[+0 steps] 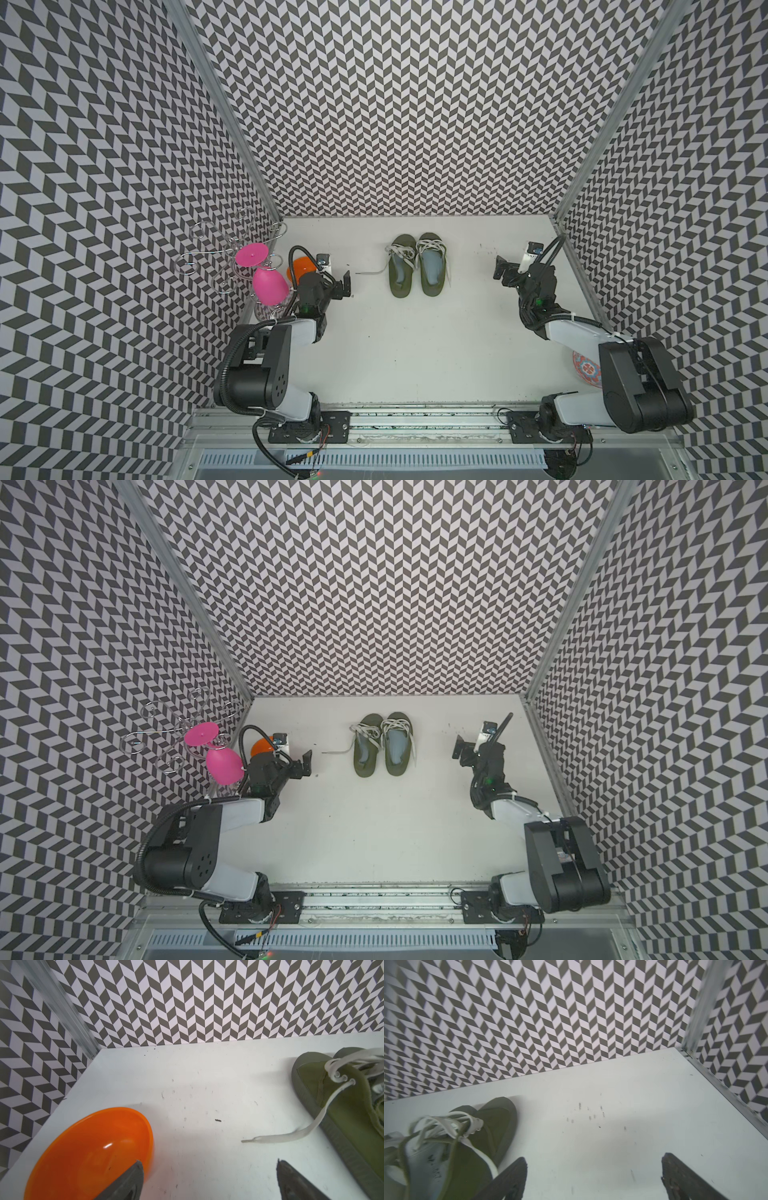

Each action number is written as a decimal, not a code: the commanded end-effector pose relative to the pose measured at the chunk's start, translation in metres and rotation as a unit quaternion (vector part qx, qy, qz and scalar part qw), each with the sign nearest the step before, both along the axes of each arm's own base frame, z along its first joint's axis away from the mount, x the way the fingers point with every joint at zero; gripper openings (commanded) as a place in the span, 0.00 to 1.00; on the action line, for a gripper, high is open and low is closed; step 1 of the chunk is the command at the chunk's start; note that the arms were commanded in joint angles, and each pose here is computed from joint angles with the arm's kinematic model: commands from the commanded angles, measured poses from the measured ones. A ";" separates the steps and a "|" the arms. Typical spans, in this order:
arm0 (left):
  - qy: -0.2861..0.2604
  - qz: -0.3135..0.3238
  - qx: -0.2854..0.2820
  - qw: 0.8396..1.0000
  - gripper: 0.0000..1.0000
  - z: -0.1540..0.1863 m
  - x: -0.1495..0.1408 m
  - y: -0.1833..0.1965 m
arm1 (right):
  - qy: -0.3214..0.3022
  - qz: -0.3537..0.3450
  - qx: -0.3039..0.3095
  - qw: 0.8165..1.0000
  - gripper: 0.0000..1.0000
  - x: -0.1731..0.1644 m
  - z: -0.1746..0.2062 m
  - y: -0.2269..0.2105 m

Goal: Insert the insole into the shoe
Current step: Reset both arms

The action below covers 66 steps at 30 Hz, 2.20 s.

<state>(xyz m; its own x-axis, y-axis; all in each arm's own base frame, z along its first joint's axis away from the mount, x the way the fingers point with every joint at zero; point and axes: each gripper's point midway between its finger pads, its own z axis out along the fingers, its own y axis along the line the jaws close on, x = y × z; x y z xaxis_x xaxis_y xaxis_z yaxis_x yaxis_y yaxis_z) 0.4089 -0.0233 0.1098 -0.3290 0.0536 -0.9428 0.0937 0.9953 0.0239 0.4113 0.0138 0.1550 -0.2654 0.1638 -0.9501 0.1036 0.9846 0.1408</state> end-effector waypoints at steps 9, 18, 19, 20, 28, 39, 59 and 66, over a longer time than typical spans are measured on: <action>-0.160 0.031 -0.013 0.987 0.99 0.039 -0.025 0.017 | -0.109 -0.005 -0.048 0.993 1.00 -0.025 0.010 -0.025; -0.142 0.029 -0.011 0.989 1.00 0.034 -0.022 0.017 | -0.148 0.001 -0.049 0.988 1.00 -0.038 0.001 -0.022; -0.140 0.028 -0.011 0.990 1.00 0.034 -0.022 0.016 | -0.156 -0.002 -0.047 0.987 1.00 -0.042 0.001 -0.023; -0.137 0.029 -0.011 0.990 1.00 0.034 -0.022 0.016 | -0.148 0.002 -0.049 0.988 1.00 -0.041 -0.001 -0.021; -0.141 0.031 -0.010 0.989 1.00 0.035 -0.023 0.017 | -0.130 0.000 -0.048 0.990 1.00 -0.030 -0.001 -0.022; -0.141 0.031 -0.011 0.989 1.00 0.035 -0.023 0.016 | -0.118 0.027 -0.059 0.991 1.00 -0.025 -0.004 -0.011; -0.142 0.030 -0.011 0.989 1.00 0.035 -0.023 0.016 | -0.153 0.140 -0.088 0.974 1.00 -0.054 0.000 0.024; -0.142 0.031 -0.011 0.989 1.00 0.035 -0.023 0.017 | -0.123 0.078 -0.065 0.987 1.00 -0.025 -0.003 0.004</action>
